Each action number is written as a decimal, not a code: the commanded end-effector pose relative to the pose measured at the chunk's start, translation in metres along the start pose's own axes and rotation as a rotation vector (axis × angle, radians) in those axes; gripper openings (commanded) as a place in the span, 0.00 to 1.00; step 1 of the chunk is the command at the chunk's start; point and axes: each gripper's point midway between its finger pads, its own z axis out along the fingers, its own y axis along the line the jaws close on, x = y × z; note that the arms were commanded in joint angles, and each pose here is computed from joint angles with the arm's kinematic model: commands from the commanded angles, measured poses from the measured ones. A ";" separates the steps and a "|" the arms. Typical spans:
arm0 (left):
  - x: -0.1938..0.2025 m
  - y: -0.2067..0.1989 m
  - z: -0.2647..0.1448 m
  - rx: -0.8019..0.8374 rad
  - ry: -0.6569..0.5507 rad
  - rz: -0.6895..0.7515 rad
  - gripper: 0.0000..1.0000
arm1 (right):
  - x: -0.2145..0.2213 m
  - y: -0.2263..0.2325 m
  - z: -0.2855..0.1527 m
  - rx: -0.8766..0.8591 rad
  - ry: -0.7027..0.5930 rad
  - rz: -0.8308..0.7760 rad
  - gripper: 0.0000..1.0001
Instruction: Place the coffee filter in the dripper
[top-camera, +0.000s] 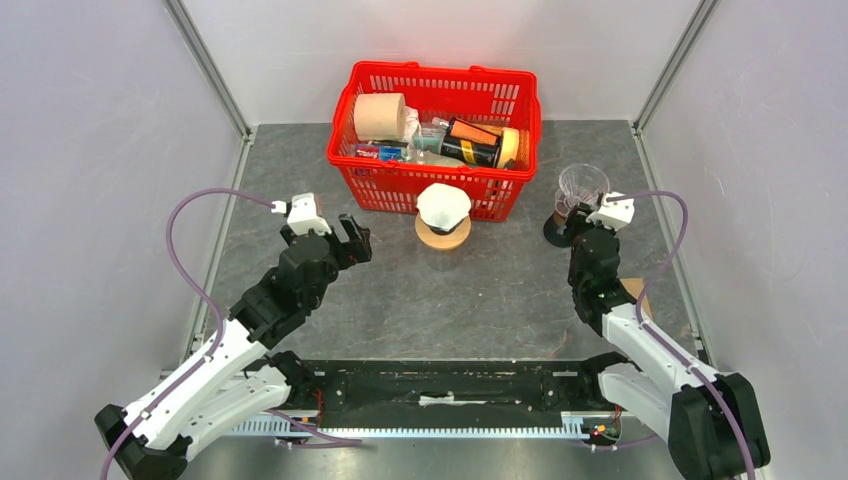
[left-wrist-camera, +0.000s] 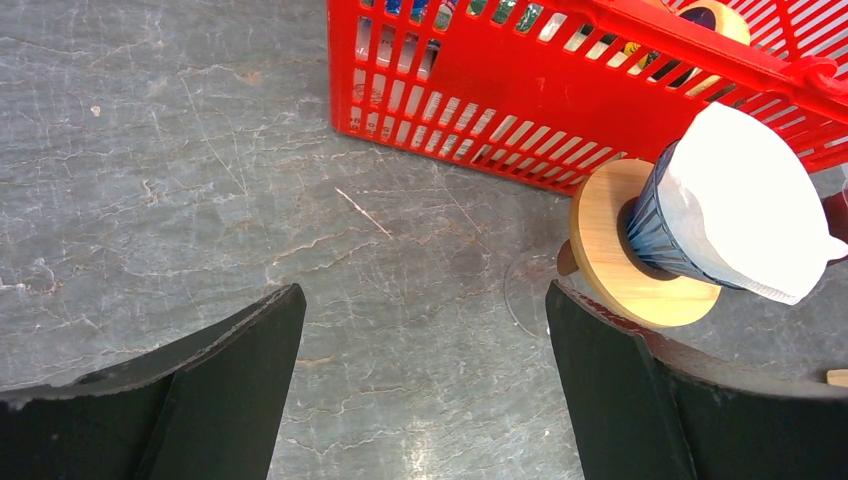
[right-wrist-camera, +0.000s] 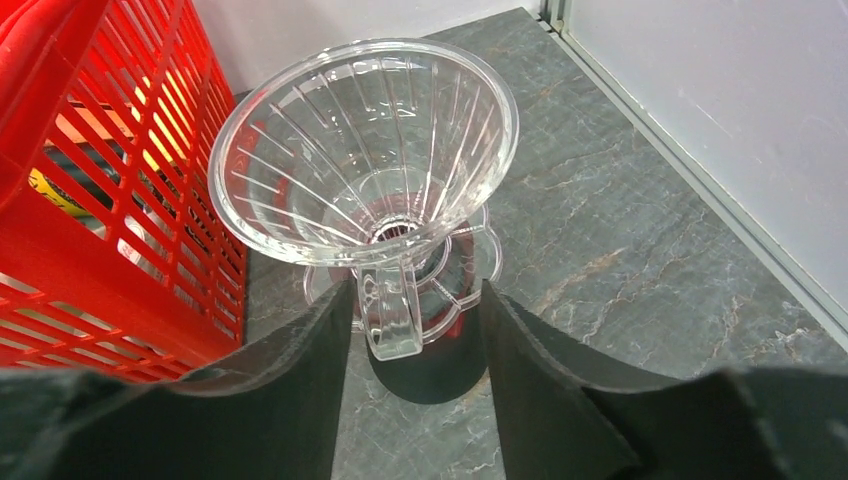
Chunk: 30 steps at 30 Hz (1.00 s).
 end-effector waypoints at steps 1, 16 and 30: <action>-0.008 -0.003 -0.002 0.012 -0.023 -0.055 0.96 | -0.011 -0.003 -0.002 0.021 -0.004 0.046 0.61; -0.003 -0.001 0.000 -0.001 -0.010 -0.032 0.98 | -0.017 -0.038 -0.046 0.262 0.300 0.128 0.97; 0.007 -0.008 0.003 0.051 0.012 -0.012 0.98 | -0.011 -0.095 -0.096 0.522 0.458 0.124 0.97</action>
